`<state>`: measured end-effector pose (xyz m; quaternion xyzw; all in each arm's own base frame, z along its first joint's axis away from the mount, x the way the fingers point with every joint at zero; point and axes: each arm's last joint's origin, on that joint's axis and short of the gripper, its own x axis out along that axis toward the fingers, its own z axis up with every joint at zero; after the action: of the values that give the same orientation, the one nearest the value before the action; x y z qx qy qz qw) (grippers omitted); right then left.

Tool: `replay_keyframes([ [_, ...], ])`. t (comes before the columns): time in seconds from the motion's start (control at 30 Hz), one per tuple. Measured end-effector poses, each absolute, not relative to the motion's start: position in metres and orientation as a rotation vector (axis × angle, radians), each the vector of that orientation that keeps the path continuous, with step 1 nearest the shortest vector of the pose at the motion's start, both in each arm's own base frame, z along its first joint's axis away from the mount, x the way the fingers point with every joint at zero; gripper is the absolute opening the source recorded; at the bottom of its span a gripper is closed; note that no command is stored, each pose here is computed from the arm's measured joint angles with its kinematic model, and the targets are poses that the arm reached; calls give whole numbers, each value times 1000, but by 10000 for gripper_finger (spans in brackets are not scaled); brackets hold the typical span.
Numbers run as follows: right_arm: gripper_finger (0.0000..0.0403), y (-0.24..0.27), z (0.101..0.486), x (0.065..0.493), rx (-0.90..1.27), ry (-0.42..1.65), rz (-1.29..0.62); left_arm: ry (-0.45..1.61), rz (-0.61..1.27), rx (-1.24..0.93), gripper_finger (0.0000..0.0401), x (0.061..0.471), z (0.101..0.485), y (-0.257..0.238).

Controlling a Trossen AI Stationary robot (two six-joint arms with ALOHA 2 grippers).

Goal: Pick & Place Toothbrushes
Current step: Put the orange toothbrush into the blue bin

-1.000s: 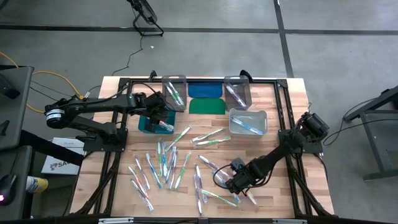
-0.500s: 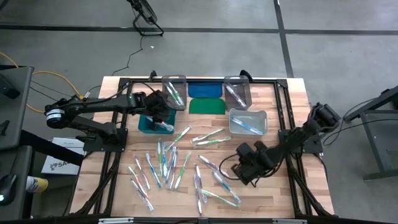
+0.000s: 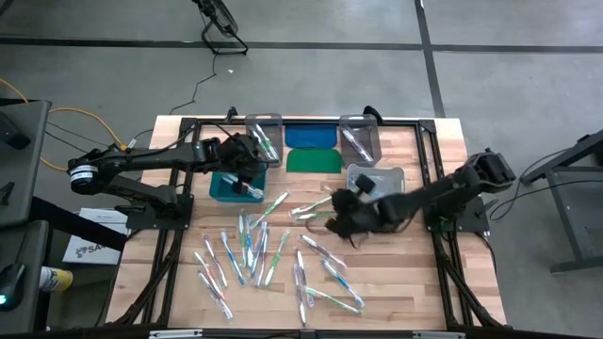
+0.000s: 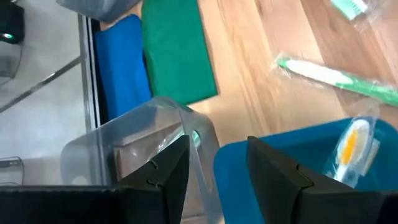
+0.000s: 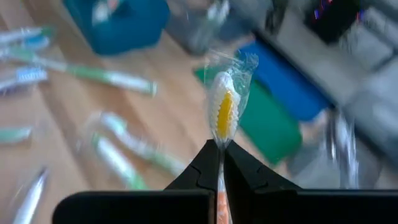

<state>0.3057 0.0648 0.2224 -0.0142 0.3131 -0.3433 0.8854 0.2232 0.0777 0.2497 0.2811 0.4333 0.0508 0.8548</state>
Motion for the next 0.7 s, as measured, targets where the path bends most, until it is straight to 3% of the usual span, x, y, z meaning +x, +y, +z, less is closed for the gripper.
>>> replay_keyframes([
  [0.27, 4, -6, 249, 343, -140, 494, -514, 800, 96, 588, 152, 230, 256, 78],
  [0.53, 4, -73, 255, 342, -140, 293, -365, 629, 75, 641, 152, 247, 260, 91],
  [0.7, 3, -92, 255, 335, -173, 140, -294, 535, 78, 539, 152, 250, 253, 123],
])
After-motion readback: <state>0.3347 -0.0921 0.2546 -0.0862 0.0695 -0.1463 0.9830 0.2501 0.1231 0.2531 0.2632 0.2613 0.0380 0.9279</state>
